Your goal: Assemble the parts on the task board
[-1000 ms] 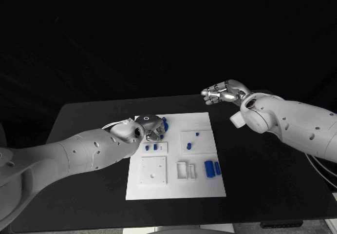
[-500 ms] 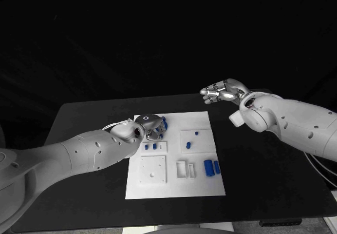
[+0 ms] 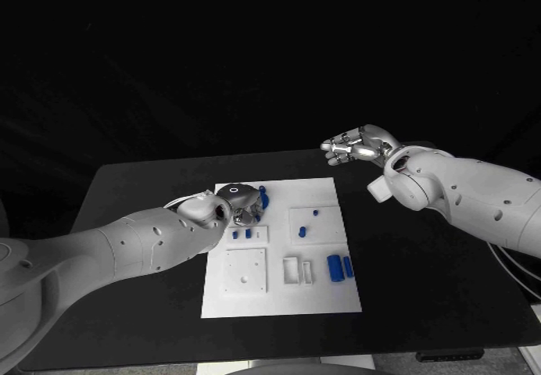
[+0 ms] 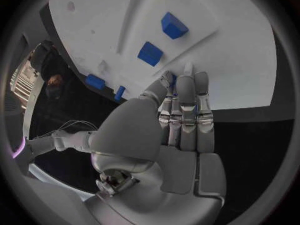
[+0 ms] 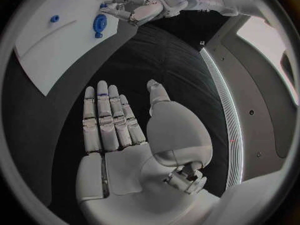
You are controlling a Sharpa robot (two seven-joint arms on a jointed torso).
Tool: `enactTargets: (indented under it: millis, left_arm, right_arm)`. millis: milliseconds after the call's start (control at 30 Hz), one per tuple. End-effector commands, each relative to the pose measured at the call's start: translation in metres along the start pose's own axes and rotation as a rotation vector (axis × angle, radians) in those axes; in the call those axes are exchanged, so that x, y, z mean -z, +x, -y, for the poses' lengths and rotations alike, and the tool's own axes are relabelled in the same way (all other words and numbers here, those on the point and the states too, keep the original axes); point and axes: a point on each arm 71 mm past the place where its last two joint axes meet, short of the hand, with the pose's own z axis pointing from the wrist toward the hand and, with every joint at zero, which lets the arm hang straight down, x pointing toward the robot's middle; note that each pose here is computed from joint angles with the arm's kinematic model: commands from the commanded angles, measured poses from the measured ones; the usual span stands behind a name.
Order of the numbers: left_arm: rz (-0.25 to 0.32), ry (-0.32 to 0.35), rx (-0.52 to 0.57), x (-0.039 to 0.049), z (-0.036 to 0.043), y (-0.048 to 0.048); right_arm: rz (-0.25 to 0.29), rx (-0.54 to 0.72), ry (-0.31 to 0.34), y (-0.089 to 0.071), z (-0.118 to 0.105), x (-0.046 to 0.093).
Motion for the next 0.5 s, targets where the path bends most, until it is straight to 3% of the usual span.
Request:
enactTargets:
  millis: [33, 500]
  left_arm:
    - [-0.045, 0.002, 0.008, -0.0009, 0.0024, 0.0043]
    - [-0.064, 0.004, 0.010, -0.0012, 0.0031, 0.0087]
  right_arm:
    - [-0.012, 0.003, -0.011, 0.0019, -0.0014, -0.0003]
    - [-0.012, 0.003, -0.011, 0.0018, -0.0014, -0.0001]
